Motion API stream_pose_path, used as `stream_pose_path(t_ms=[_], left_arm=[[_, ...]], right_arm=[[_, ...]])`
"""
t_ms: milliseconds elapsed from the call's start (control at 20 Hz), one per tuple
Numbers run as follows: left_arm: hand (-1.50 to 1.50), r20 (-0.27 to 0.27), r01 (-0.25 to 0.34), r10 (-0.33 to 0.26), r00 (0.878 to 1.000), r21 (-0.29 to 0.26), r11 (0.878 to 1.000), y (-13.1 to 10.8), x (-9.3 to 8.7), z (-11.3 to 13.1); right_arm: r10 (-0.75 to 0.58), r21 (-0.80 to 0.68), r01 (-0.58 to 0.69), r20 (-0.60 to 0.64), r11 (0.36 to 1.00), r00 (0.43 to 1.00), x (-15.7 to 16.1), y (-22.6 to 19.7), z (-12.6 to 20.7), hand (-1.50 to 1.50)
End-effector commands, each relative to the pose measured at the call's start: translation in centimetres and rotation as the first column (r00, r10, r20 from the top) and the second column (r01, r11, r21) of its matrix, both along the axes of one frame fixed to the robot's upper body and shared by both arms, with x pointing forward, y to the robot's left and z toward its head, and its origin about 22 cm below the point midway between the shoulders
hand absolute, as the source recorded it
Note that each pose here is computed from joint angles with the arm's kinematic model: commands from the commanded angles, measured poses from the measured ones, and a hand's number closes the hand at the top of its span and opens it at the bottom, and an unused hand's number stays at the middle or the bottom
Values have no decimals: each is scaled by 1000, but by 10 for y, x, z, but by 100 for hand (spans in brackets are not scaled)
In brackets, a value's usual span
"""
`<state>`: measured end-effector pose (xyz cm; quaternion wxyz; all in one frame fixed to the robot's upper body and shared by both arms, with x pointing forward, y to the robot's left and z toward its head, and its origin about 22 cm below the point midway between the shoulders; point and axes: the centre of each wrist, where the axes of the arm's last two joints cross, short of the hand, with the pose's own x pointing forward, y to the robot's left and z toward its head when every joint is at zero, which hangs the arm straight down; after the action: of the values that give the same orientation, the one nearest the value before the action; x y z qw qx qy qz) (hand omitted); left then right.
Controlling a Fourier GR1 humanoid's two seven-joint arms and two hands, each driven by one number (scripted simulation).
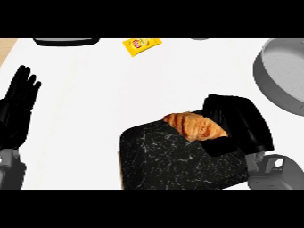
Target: Pick the croissant from the tray and place it in the pot
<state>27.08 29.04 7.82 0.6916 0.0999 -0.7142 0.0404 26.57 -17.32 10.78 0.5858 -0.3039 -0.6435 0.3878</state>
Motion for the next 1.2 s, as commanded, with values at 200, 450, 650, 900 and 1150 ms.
stream_pose_path(t_ms=[200, 450, 650, 900, 1150], left_arm=[[0, 13, 17, -17, 1000, 5, 1000, 0, 6, 18], [0, 21, 27, -27, 999, 9, 1000, -12, 6, 8], [0, 17, 31, -31, 999, -6, 999, -17, 10, 18], [0, 18, 51, -51, 999, 3, 999, -11, 20, 4], [0, 22, 44, -44, 999, 1, 999, -19, 17, 19]], right_arm=[[-285, 167, 244, 303, 955, 909, -16, -50, 52, 150], [-371, 174, 331, 338, 928, 865, -14, -100, 85, 150], [-418, 228, 359, 317, 905, 851, -2, -138, 80, 150], [-451, 249, 389, 283, 887, 847, 40, -173, 77, 150], [-491, 263, 429, 251, 864, 834, 63, -209, 63, 150]])
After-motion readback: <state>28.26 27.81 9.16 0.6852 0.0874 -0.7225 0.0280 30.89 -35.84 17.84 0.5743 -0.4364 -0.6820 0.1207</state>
